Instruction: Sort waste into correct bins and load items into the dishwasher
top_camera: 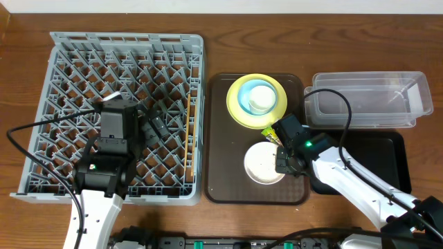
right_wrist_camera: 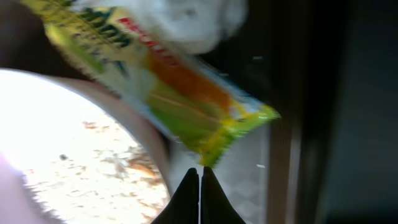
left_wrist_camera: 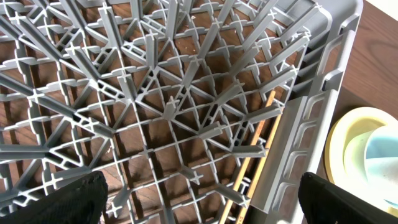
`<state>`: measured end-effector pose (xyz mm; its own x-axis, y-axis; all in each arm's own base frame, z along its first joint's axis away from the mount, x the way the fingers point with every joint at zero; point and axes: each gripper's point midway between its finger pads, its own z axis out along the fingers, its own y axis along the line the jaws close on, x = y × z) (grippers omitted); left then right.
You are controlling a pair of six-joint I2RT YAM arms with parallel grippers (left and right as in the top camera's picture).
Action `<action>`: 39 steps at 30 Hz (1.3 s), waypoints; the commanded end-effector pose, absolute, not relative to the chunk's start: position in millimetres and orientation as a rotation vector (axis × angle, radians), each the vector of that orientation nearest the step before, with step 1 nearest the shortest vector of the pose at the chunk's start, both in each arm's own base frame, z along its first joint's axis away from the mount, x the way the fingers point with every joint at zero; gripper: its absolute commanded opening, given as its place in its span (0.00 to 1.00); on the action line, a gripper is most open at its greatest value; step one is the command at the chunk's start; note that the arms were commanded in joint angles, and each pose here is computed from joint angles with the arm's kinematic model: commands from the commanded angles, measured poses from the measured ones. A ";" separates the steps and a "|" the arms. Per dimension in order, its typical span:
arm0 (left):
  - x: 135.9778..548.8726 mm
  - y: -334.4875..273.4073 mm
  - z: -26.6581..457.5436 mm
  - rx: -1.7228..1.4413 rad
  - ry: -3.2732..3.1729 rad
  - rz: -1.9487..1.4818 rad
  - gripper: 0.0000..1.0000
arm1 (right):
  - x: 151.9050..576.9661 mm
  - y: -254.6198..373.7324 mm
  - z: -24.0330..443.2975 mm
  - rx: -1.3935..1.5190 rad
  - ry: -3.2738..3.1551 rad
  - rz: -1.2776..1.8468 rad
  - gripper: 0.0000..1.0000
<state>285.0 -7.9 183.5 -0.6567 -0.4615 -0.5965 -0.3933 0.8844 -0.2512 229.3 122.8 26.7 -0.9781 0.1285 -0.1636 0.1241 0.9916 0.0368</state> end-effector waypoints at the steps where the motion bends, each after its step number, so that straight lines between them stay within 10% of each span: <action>1: 284.2 -6.4 181.2 -0.628 2.367 -0.126 0.99 | 225.4 144.7 25.1 0.214 3.008 0.236 0.02; 20: 284.2 -6.4 181.2 -0.628 2.367 -0.126 0.99 | 230.7 226.3 44.1 -0.070 2.863 0.568 0.11; 39: 284.2 -6.4 181.2 -0.628 2.367 -0.126 0.99 | 242.3 152.7 47.9 -0.353 2.898 0.248 0.36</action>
